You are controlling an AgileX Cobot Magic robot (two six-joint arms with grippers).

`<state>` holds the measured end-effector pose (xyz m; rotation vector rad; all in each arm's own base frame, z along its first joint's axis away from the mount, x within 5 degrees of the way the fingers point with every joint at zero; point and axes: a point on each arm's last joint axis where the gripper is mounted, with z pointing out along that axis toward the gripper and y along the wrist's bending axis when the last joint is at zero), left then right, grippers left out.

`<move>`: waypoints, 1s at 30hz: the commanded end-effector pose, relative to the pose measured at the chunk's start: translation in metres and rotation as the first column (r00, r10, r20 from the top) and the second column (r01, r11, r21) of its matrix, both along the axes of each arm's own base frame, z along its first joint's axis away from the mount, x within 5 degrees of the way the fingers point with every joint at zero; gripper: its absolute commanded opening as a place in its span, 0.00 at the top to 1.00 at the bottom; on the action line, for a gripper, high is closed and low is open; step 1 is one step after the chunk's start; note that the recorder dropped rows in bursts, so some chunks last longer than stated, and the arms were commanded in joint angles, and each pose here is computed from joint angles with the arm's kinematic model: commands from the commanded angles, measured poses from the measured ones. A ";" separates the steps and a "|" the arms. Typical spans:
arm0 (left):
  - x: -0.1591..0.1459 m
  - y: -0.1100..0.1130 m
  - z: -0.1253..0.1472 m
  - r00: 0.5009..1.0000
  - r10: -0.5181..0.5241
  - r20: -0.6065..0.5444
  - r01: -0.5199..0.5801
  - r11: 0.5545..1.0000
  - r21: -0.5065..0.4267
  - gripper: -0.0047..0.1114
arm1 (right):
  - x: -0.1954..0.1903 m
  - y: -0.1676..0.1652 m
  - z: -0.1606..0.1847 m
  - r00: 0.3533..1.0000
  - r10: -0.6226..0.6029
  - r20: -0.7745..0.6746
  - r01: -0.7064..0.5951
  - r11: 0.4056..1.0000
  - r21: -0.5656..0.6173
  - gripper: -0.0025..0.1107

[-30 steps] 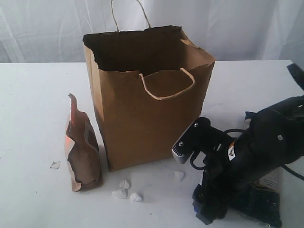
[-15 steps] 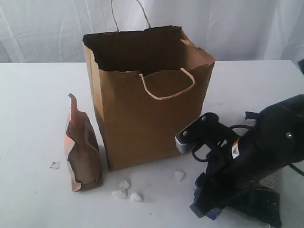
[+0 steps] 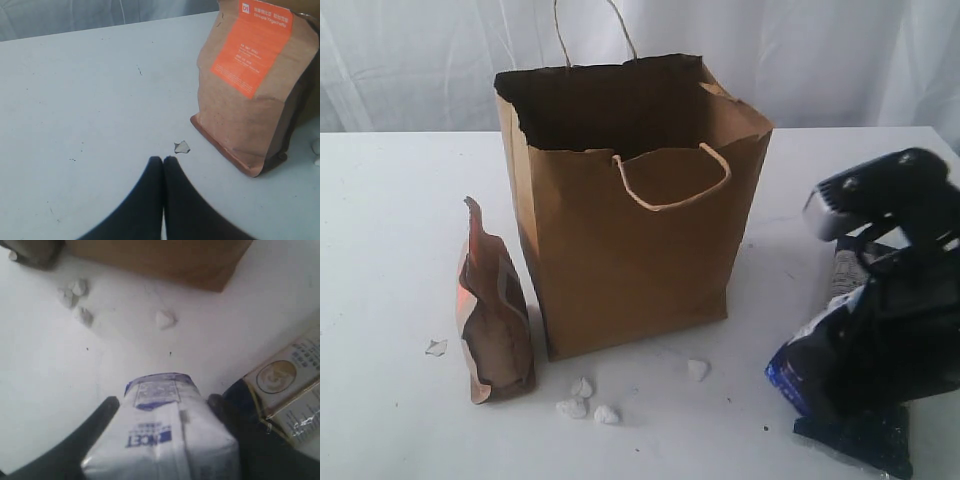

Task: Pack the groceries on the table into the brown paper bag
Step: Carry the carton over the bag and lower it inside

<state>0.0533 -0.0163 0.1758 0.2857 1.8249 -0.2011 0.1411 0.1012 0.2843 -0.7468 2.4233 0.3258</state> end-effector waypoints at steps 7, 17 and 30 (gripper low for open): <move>0.000 0.000 -0.001 1.000 0.004 0.003 -0.004 1.000 -0.006 0.95 | -0.006 -0.015 0.082 0.947 -0.059 0.317 0.024 0.993 0.112 0.98; 0.000 0.000 -0.001 1.000 0.004 0.003 -0.004 1.000 -0.006 0.95 | 0.051 0.022 0.144 0.884 -0.039 0.466 -0.034 0.989 0.147 0.98; 0.000 0.000 -0.001 1.000 0.004 0.003 -0.004 1.000 -0.006 0.95 | 0.133 0.082 0.110 0.929 0.052 0.368 -0.070 0.997 0.037 0.98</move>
